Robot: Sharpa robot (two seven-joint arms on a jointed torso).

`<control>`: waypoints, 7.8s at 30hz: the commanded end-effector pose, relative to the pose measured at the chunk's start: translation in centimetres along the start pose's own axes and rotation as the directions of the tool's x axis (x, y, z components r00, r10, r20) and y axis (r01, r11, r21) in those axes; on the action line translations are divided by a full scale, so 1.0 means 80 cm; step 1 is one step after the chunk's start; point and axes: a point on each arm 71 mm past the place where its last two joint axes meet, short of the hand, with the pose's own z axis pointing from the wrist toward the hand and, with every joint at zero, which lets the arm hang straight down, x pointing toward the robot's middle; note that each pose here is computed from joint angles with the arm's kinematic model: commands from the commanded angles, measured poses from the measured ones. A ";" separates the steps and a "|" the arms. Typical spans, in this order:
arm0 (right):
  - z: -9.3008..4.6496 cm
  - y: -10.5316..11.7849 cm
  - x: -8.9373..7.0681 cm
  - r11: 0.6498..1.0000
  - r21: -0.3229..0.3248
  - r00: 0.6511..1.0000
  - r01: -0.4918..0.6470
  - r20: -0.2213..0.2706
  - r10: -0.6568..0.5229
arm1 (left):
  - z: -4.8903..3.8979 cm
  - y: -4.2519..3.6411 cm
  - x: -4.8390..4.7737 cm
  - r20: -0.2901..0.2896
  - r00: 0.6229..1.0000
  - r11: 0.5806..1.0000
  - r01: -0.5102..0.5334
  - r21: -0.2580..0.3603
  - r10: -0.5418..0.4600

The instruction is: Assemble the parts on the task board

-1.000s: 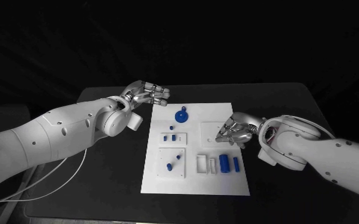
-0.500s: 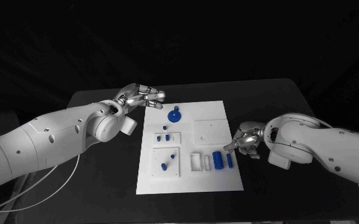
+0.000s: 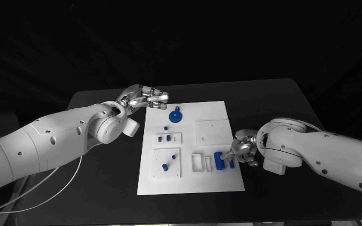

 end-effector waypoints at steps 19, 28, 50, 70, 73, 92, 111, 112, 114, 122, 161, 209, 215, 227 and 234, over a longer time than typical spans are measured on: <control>0.028 0.012 0.021 0.997 0.049 0.998 0.065 0.014 -0.066 | 0.001 -0.0021 0.007 -0.036 0.999 1.000 0.016 0.019 -0.015; 0.040 0.018 0.031 0.995 0.054 0.997 0.079 0.012 -0.079 | 0.002 -0.0019 0.009 -0.044 0.999 1.000 0.019 0.016 -0.018; 0.066 0.036 0.060 0.997 0.045 0.998 0.065 -0.007 -0.065 | 0.002 -0.0004 0.011 -0.060 0.998 1.000 0.023 0.003 -0.022; 0.064 0.032 0.062 0.999 0.036 0.999 -0.007 0.038 0.006 | 0.003 0.0003 0.011 -0.061 0.998 1.000 0.021 -0.003 -0.021; 0.060 0.031 0.062 0.999 0.030 0.999 -0.024 0.044 0.023 | 0.003 0.0006 0.010 -0.060 0.998 1.000 0.020 -0.004 -0.020; 0.028 0.031 0.045 0.997 0.000 0.996 -0.080 0.029 0.080 | 0.002 0.0018 0.008 -0.056 0.998 1.000 0.014 -0.011 -0.015; 0.023 0.068 0.046 0.999 -0.047 0.999 -0.028 -0.031 0.027 | 0.003 0.0019 0.010 -0.061 0.998 1.000 0.013 -0.013 -0.014; 0.024 0.070 0.046 0.999 -0.047 0.999 -0.023 -0.032 0.022 | 0.003 0.0019 0.010 -0.062 0.998 1.000 0.013 -0.014 -0.014; 0.025 0.072 0.047 0.999 -0.048 0.999 -0.016 -0.031 0.015 | 0.003 0.0019 0.010 -0.062 0.998 1.000 0.013 -0.014 -0.014; 0.037 0.082 0.049 0.999 -0.042 1.000 0.027 -0.007 -0.027 | 0.004 0.0017 0.012 -0.067 0.998 1.000 0.015 -0.014 -0.015; 0.054 0.093 0.053 0.995 -0.030 0.996 0.090 0.001 -0.090 | 0.003 0.0023 0.012 -0.068 0.998 1.000 0.014 -0.020 -0.016; 0.020 0.087 0.058 0.974 -0.130 0.980 0.186 -0.043 -0.193 | 0.002 0.0043 0.005 -0.052 0.999 1.000 0.009 -0.025 -0.010; 0.025 0.092 0.058 0.975 -0.125 0.982 0.183 -0.026 -0.188 | 0.002 0.0042 0.006 -0.054 0.998 1.000 0.009 -0.025 -0.010; 0.044 0.094 0.061 0.979 -0.085 0.982 0.184 0.046 -0.181 | 0.002 0.0044 0.006 -0.056 0.998 1.000 0.010 -0.027 -0.011; 0.051 0.094 0.063 0.981 -0.076 0.983 0.179 0.064 -0.174 | 0.002 0.0046 0.006 -0.056 0.998 1.000 0.010 -0.028 -0.011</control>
